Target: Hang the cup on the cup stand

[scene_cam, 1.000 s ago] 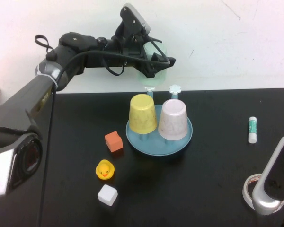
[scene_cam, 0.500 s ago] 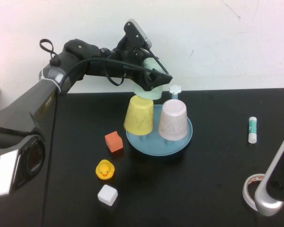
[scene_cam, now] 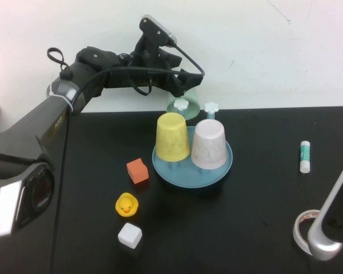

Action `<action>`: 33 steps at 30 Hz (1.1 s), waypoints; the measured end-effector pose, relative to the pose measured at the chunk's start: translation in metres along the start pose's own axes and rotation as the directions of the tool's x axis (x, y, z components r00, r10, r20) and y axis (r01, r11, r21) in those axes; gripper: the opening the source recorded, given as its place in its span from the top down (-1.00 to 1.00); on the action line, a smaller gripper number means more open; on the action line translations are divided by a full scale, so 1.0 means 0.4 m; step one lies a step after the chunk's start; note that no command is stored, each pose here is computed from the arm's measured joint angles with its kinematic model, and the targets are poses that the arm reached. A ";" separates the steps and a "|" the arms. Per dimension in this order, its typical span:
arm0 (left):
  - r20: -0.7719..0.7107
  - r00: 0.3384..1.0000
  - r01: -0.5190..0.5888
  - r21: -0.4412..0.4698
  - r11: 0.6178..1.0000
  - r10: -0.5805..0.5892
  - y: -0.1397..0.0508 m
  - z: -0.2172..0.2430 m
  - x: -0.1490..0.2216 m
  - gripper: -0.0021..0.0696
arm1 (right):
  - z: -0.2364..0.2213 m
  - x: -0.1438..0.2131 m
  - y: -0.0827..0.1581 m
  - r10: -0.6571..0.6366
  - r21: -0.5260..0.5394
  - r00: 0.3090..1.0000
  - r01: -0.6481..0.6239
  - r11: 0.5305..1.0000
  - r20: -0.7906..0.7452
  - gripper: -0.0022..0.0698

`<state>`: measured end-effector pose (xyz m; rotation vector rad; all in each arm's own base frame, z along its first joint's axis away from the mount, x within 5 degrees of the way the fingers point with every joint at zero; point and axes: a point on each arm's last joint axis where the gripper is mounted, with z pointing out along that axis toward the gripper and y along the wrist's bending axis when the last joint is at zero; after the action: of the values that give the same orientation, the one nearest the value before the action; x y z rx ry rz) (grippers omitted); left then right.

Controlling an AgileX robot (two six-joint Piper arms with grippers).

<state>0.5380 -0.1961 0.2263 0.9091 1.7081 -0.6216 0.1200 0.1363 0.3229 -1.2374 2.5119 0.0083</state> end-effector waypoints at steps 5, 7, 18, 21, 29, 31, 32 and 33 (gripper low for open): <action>0.001 1.000 -0.002 0.027 1.000 0.002 -0.006 0.000 0.000 -0.81 | 0.000 0.000 0.000 0.002 0.002 1.000 -0.002 1.000 0.000 0.93; -0.001 1.000 -0.002 0.034 0.999 0.002 -0.008 0.000 0.000 -0.77 | 0.000 0.000 -0.002 0.002 0.007 1.000 -0.002 1.000 0.000 0.93; -0.188 0.977 -0.106 -0.010 0.994 0.102 -0.003 -0.037 -0.014 0.48 | -0.018 0.010 -0.017 -0.013 0.065 0.999 0.011 0.998 0.031 0.94; -0.271 0.953 -0.159 -0.078 0.984 0.132 -0.006 -0.107 -0.095 0.81 | -0.056 0.035 -0.033 -0.021 0.117 0.995 0.009 0.993 0.097 0.94; -0.248 0.962 -0.189 -0.302 0.934 0.114 -0.068 -0.387 -0.382 0.94 | -0.185 0.148 -0.064 -0.018 0.186 0.922 -0.058 0.981 0.388 0.94; -0.241 0.962 -0.208 -0.352 0.913 0.126 -0.100 -0.467 -0.444 0.94 | -0.197 0.183 -0.065 -0.019 0.186 0.895 -0.072 0.980 0.446 0.94; -0.235 0.964 -0.210 -0.371 0.905 0.128 -0.114 -0.498 -0.468 0.94 | -0.195 0.195 -0.065 -0.021 0.188 0.887 -0.074 0.979 0.460 0.94; -0.222 0.966 -0.212 -0.392 0.895 0.131 -0.135 -0.538 -0.496 0.94 | -0.187 0.208 -0.063 -0.024 0.188 0.883 -0.073 0.979 0.469 0.94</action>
<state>0.4056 -0.1145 0.4801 0.8192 1.8115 -0.0436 0.0703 0.0452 0.3718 -0.9799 2.0494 0.0534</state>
